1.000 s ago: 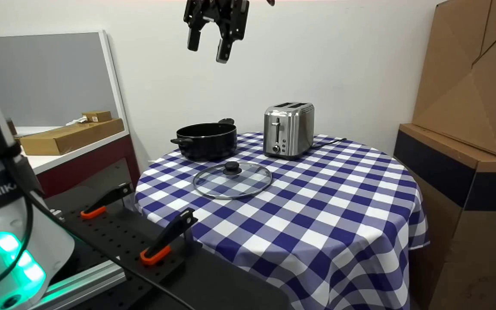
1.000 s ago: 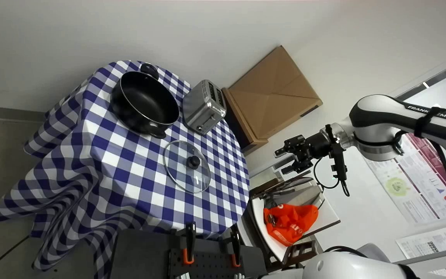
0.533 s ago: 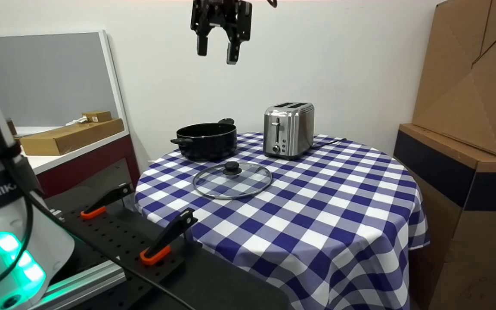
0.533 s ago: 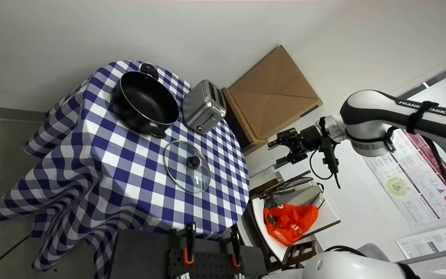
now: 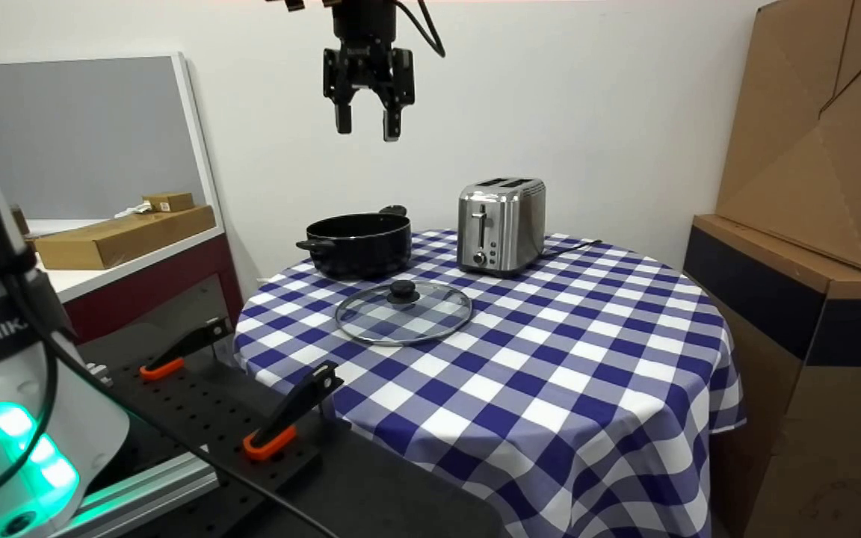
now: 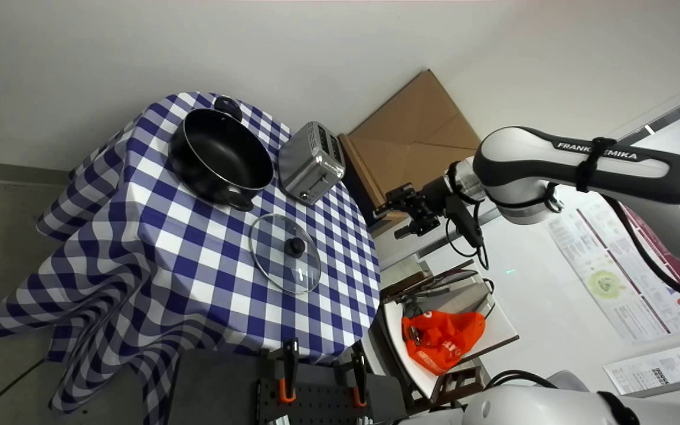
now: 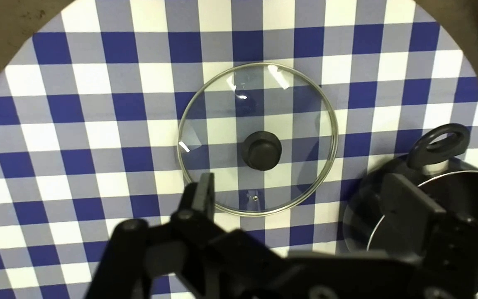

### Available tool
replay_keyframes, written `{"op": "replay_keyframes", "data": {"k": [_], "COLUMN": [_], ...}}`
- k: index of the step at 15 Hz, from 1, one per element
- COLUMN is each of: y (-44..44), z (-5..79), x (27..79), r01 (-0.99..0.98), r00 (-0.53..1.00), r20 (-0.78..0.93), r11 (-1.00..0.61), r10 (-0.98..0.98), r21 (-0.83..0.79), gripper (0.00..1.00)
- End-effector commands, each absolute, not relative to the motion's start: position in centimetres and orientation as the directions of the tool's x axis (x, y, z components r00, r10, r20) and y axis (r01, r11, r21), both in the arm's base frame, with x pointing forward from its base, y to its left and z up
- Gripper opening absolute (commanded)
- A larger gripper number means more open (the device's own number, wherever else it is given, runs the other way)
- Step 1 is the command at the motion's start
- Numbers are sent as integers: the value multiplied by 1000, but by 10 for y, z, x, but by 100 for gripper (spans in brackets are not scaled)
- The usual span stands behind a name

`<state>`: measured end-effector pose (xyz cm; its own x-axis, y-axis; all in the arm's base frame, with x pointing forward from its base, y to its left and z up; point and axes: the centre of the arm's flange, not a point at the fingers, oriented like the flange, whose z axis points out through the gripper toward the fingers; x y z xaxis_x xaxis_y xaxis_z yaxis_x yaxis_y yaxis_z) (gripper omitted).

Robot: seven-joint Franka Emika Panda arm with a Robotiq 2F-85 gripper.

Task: Pick the pot and put it on the right of the table

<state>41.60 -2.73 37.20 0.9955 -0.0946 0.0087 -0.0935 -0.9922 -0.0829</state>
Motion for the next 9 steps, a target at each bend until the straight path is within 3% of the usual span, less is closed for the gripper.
{"op": "replay_keyframes", "data": {"k": [1, 9], "y": [-22, -43], "z": [343, 332], "x": [443, 491], "r01": [-84, 151], "r00": [996, 988], "r20": [32, 9], "r11": [-996, -981], "r10": [-83, 153], "r21": [33, 120], "gripper": [100, 100]}}
